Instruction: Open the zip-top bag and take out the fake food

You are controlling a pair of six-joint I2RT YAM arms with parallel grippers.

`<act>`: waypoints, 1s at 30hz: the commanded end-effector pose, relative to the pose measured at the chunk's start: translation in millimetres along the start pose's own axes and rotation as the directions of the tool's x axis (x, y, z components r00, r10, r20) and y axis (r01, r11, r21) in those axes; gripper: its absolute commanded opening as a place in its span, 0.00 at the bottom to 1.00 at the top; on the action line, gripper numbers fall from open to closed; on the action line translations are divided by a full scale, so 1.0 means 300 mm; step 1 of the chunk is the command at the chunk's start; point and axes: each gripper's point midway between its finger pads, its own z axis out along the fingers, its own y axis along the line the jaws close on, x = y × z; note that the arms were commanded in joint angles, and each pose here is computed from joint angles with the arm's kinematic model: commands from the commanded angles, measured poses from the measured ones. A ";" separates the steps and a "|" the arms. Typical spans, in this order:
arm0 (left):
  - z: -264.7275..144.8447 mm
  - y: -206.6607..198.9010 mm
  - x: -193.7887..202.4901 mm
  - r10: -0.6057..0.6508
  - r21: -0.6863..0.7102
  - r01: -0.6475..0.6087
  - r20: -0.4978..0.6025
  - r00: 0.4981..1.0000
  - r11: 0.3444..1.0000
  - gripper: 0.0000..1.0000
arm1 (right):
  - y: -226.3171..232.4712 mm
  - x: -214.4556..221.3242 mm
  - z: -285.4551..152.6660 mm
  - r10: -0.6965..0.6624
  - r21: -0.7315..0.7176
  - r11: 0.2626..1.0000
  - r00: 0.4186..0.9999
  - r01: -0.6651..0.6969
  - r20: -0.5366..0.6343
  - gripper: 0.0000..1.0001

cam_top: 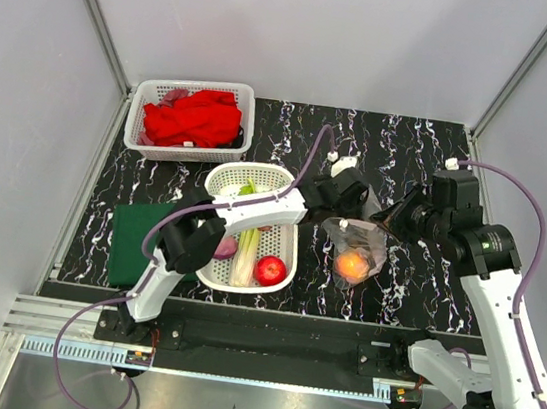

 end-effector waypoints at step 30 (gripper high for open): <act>0.357 0.349 -0.097 -0.242 -0.142 0.245 0.042 0.969 0.959 0.38 | -0.072 -0.025 0.060 -0.140 0.139 0.980 0.989 0.145 -0.047 0.00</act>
